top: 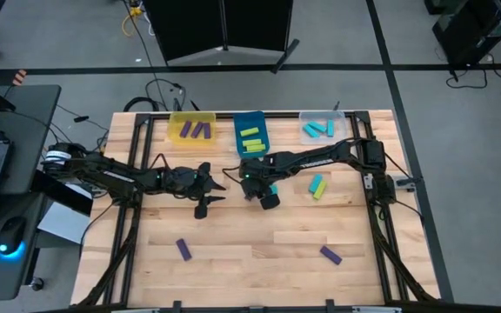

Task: Sort blocks
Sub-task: Put the violet block into the yellow bin

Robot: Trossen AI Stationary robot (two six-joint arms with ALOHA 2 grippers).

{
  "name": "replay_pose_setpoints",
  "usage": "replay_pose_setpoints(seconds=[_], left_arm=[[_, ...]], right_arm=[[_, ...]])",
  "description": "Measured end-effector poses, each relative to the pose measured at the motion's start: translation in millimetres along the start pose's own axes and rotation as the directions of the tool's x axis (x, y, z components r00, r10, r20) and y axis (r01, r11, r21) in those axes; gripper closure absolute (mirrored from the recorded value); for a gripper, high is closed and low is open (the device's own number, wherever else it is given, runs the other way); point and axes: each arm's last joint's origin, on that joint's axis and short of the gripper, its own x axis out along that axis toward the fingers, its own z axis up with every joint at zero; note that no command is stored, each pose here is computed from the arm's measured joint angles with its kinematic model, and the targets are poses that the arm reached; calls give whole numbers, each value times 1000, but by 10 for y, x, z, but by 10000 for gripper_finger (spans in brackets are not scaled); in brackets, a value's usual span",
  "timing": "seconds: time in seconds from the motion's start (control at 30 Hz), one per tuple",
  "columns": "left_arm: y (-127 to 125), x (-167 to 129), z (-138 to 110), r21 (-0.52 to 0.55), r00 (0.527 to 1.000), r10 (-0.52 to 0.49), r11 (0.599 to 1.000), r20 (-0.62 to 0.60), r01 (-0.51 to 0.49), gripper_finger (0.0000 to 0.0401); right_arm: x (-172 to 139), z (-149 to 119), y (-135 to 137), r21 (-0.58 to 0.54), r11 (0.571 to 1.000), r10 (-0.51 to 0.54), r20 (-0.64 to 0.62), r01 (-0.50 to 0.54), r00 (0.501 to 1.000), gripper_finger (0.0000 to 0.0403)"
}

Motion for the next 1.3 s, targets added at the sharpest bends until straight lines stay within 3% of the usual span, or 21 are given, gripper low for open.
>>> replay_pose_setpoints(seconds=[0.4, 0.57, 0.8, 0.97, 1.13, 1.3], left_arm=[[-7, 0, 0, 0, 1000, -15, 1000, 0, 15, 250], [-33, 0, 2, 5, 1000, -29, 1000, 2, 29, 250], [-35, 0, 4, -83, 1000, -30, 996, 3, 30, 251], [-36, 0, 15, -226, 999, -33, 973, 15, 35, 251], [-30, 0, 12, -439, 999, -31, 898, 13, 33, 251], [-29, 0, 20, -584, 999, -30, 811, 21, 37, 251]], right_arm=[[69, -93, -21, -6, 1000, -6, -24, 5, 1000, 138], [101, -171, -66, 5, 1000, 20, -23, -20, 1000, 129], [120, -204, -68, 8, 998, 60, 6, -60, 998, 180], [123, -199, -57, 36, 996, 83, 21, -83, 996, 234], [127, -151, -2, 57, 994, 94, 43, -96, 995, 292], [132, -89, 29, 107, 994, 6, 41, -10, 999, 293]])
